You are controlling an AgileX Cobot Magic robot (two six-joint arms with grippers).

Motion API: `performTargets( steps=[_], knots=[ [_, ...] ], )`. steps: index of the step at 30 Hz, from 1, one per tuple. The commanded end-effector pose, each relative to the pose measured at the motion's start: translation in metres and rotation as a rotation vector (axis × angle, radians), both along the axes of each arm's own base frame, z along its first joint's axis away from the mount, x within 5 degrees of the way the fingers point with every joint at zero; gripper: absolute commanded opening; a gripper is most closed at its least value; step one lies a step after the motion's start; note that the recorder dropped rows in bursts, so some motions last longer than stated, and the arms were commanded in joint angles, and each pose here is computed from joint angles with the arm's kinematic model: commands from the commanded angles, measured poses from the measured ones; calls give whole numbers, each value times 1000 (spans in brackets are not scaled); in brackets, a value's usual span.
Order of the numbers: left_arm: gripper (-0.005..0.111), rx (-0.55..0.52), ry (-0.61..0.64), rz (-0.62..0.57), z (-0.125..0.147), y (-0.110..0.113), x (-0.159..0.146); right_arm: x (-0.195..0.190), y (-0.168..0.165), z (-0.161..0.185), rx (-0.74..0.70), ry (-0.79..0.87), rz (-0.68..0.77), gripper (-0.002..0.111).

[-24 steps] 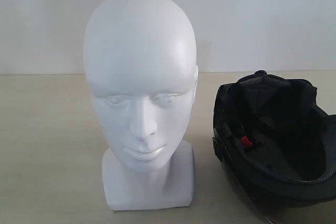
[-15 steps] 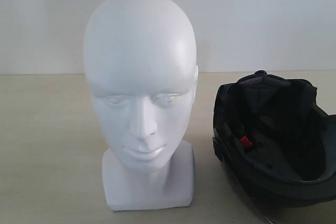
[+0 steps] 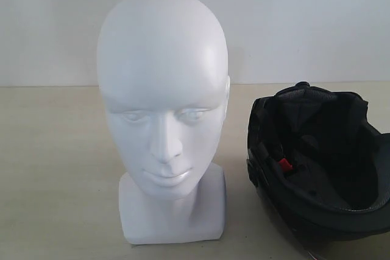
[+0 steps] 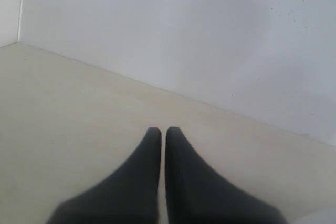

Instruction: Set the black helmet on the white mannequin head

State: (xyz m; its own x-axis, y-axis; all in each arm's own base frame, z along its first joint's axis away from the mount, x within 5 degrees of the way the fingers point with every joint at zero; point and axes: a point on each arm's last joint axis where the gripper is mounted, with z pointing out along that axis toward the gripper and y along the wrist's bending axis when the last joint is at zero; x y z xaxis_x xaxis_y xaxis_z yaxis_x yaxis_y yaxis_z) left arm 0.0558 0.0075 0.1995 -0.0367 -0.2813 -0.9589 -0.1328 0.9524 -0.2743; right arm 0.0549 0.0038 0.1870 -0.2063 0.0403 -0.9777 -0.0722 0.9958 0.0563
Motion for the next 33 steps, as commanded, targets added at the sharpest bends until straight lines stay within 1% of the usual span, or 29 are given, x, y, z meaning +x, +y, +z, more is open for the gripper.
performTargets(
  steps=[1,9,11,15,18,19,23,28,30,32,33],
  knots=[
    [4,4,-4,2,0,0,0,0,0,1,-14,-14,-4,0],
    [4,4,-4,2,0,0,0,0,0,1,-14,-19,-3,0],
    [4,4,-4,2,0,0,0,0,0,5,7,-29,-4,0],
    [4,4,-4,2,0,0,0,-6,0,44,43,-149,-2,0],
    [4,4,-4,2,0,0,0,-17,-1,84,56,-282,1,0],
    [4,4,-4,2,0,0,0,-23,-2,102,64,-342,3,0],
    [4,4,-4,2,0,0,0,-47,-4,152,83,-537,8,0],
    [4,4,-4,2,0,0,0,-74,-6,193,147,-753,27,0],
    [4,4,-4,2,0,0,0,-86,-7,208,192,-857,43,0],
    [4,4,-4,2,0,0,0,-99,-8,220,243,-914,59,0],
    [4,4,-4,2,0,0,0,-105,-9,226,214,-937,52,0]
  ],
)
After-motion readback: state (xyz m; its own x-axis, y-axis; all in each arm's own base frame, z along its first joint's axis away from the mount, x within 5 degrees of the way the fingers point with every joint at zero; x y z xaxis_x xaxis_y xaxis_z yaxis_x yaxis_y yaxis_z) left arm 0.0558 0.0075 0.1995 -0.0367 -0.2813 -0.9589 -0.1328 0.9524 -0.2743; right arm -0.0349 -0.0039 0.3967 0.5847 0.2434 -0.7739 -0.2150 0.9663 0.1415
